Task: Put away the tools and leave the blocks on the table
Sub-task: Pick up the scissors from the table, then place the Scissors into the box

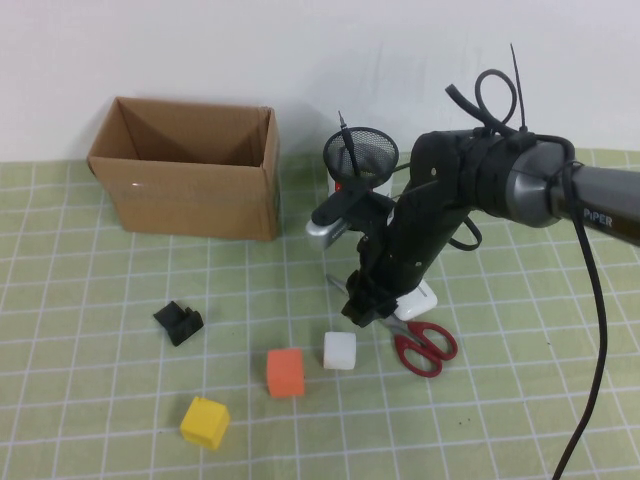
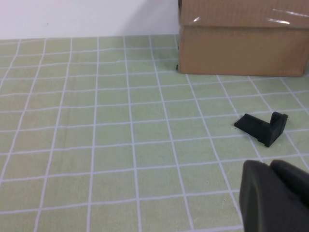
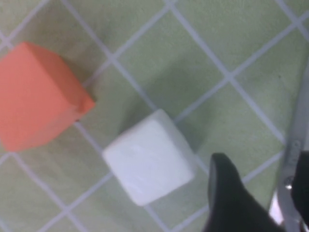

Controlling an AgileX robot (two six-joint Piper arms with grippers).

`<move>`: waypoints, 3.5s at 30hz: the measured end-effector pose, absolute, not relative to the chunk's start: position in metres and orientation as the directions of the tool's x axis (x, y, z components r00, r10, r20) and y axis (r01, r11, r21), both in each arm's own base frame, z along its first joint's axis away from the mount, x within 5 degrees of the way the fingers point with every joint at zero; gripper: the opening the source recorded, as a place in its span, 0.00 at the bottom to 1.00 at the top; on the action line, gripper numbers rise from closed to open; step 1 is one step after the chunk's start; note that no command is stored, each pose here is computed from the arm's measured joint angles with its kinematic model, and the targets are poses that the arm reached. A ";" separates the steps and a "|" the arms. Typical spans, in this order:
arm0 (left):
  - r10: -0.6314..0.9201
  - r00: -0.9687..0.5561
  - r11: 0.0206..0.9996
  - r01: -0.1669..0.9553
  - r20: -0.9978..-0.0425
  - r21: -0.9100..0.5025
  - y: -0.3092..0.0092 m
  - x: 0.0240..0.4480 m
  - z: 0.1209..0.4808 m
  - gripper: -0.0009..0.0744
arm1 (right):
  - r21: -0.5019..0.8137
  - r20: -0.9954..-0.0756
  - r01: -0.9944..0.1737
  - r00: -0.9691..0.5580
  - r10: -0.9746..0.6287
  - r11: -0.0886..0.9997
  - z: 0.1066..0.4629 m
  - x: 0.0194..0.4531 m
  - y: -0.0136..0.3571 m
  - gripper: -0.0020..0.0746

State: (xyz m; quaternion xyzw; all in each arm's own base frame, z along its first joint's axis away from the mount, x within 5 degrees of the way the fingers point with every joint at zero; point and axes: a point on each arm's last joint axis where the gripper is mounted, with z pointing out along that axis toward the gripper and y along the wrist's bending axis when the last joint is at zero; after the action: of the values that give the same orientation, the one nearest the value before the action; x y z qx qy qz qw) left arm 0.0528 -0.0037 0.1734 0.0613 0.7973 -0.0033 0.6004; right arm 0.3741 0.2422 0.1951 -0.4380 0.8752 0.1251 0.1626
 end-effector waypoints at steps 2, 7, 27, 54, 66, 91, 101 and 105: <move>0.094 -0.271 0.992 0.102 -0.958 0.068 -0.004 0.053 0.173 0.01 | 0.078 -0.389 -0.804 -0.569 -0.724 0.590 0.191 0.376 0.241 0.35; 0.092 -0.273 0.993 0.102 -0.958 0.067 -0.004 0.053 0.173 0.01 | 0.057 -0.383 -0.806 -0.563 -0.732 0.590 0.185 0.380 0.238 0.35; 0.092 -0.273 0.993 0.102 -0.958 0.067 -0.004 0.053 0.173 0.01 | -0.050 -0.296 -0.857 -0.477 -0.827 0.512 0.161 0.385 0.234 0.23; 0.092 -0.273 0.993 0.102 -0.958 0.067 -0.004 0.053 0.173 0.01 | -0.190 -0.913 -0.581 -0.193 -0.361 0.791 0.296 0.337 0.210 0.02; 0.092 -0.273 0.993 0.102 -0.958 0.067 -0.004 0.053 0.173 0.01 | 0.003 -0.990 -0.493 0.123 0.073 0.870 0.288 0.375 0.215 0.02; 0.092 -0.273 0.993 0.102 -0.958 0.067 -0.004 0.053 0.173 0.01 | -0.264 -0.961 -0.622 0.104 -0.256 0.737 0.379 0.420 0.343 0.02; 0.092 -0.273 0.993 0.102 -0.958 0.067 -0.004 0.053 0.173 0.01 | -0.365 -0.926 -0.628 0.168 -0.338 0.688 0.329 0.438 0.373 0.02; 0.092 -0.273 0.993 0.102 -0.958 0.067 -0.004 0.053 0.173 0.01 | -0.393 -0.914 -0.617 0.184 -0.360 0.682 0.329 0.438 0.372 0.02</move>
State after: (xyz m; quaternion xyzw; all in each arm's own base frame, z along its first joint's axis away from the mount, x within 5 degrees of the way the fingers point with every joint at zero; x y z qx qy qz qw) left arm 0.0527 -0.0038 0.1733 0.0609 0.7978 -0.0039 0.5998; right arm 0.4381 0.3722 0.3288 -0.3871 0.6313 0.0964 0.6651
